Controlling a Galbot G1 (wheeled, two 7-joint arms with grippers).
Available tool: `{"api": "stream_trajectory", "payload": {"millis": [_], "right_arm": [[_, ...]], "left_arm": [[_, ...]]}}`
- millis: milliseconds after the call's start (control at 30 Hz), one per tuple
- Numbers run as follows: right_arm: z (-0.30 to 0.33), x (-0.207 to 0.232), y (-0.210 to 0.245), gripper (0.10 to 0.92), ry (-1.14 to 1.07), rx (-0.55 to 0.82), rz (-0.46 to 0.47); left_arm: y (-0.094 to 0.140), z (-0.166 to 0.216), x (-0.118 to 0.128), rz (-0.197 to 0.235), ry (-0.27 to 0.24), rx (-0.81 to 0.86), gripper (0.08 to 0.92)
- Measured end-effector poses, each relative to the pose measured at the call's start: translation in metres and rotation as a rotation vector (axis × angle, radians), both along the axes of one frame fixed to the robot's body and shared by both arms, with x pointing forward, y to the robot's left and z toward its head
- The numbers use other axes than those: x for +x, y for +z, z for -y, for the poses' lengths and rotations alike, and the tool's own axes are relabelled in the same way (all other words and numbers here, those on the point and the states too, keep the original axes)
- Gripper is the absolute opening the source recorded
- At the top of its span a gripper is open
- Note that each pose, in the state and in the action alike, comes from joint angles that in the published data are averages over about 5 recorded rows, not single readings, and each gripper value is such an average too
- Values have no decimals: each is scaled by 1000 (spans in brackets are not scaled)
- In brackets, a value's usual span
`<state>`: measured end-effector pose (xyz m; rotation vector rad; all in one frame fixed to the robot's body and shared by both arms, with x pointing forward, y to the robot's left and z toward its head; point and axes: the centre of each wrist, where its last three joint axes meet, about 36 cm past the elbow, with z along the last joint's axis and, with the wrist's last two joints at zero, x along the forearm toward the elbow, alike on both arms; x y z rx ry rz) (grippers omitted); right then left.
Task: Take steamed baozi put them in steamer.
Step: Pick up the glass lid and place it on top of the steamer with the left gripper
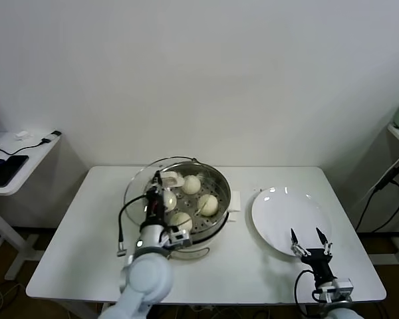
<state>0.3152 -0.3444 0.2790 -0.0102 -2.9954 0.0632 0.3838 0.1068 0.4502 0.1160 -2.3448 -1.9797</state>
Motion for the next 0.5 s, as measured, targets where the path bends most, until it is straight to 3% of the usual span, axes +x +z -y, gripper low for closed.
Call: {"api": "stream_trajectory", "payload": {"millis": [500], "right_arm": [[0, 0, -2, 823, -28, 7, 23]], "left_arm": [[-15, 52, 4, -13, -36, 34, 131]]}}
